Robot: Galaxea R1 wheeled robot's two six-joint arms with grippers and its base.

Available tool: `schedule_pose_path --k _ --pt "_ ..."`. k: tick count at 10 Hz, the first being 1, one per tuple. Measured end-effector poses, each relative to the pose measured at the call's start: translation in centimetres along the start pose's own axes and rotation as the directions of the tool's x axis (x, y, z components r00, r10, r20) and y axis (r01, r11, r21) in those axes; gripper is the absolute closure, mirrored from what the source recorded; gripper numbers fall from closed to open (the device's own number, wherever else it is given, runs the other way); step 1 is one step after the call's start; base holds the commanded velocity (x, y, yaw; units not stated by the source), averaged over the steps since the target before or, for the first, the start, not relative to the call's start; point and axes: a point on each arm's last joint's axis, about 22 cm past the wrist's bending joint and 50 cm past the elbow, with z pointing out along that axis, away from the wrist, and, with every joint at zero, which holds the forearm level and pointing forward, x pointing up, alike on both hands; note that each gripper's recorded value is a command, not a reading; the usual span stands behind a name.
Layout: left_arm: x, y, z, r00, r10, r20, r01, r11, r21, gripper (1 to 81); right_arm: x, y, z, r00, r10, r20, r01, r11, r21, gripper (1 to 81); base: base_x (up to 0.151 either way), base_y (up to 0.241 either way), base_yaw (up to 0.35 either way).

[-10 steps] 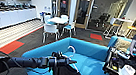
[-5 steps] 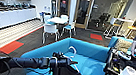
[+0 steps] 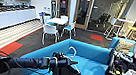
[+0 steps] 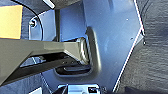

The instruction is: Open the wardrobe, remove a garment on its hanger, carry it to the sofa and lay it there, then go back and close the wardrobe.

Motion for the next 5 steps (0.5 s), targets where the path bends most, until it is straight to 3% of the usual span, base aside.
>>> schedule_pose_path --k 5 --pt "-0.13 0.17 0.24 1.0 0.0 0.003 0.0 1.0 -0.005 81.1 0.12 -0.04 0.03 1.0 -0.001 -0.001 0.001 1.0 0.001 1.0 0.112 0.0 0.0"
